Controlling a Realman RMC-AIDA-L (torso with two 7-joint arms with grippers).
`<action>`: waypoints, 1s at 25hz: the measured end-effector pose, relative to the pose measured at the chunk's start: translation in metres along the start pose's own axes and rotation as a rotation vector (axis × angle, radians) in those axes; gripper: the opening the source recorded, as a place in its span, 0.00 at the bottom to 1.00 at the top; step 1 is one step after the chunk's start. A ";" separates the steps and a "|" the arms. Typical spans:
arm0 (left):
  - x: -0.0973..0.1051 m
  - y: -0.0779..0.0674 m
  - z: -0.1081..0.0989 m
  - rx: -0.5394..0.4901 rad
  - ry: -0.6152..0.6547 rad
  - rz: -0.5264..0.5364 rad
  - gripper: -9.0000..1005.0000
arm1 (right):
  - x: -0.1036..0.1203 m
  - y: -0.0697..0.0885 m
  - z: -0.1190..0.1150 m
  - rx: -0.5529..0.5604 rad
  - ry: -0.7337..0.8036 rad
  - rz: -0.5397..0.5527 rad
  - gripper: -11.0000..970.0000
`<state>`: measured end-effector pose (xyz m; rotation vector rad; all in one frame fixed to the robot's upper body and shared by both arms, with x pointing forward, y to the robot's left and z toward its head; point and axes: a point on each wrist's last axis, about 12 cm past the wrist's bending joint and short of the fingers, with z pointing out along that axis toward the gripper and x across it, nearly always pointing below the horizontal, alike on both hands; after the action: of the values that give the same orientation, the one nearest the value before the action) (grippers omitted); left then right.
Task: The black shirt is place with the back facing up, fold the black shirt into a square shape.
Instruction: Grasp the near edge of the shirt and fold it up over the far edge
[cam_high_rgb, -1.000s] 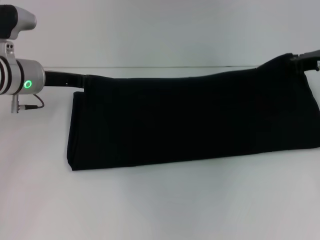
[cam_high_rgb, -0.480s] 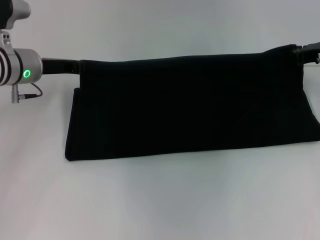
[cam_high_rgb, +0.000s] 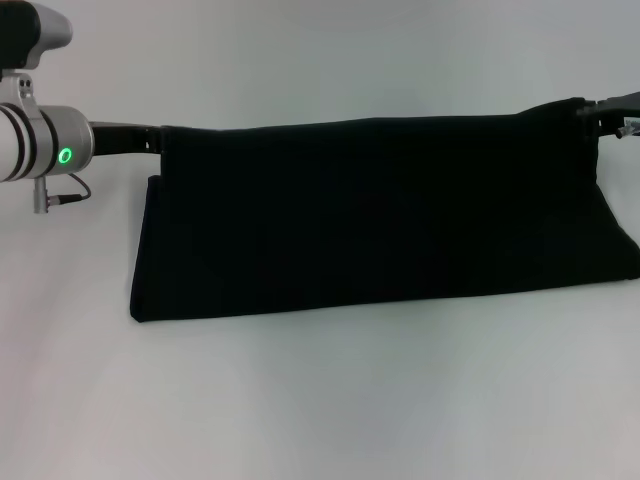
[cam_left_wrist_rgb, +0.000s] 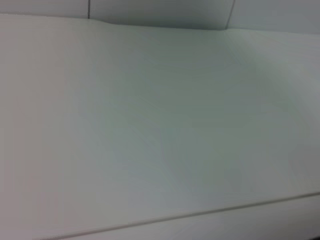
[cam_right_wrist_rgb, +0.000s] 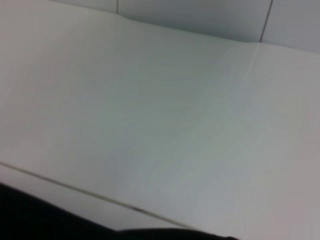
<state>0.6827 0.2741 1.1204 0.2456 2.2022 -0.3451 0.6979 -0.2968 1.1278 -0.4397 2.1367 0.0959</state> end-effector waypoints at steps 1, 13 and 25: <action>0.000 0.000 0.001 -0.007 -0.003 0.000 0.01 | 0.001 0.000 0.000 0.003 0.001 0.002 0.10; 0.000 0.003 0.001 -0.106 -0.116 -0.119 0.35 | -0.003 -0.005 -0.001 0.102 -0.030 -0.045 0.35; 0.034 0.011 -0.072 0.463 -0.130 -0.316 0.79 | 0.000 0.007 -0.039 -0.351 -0.053 0.115 0.74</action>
<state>0.6117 0.3105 1.1335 0.1171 2.0066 -1.0207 0.6648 -0.2989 1.1494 -0.5096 2.0956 0.5476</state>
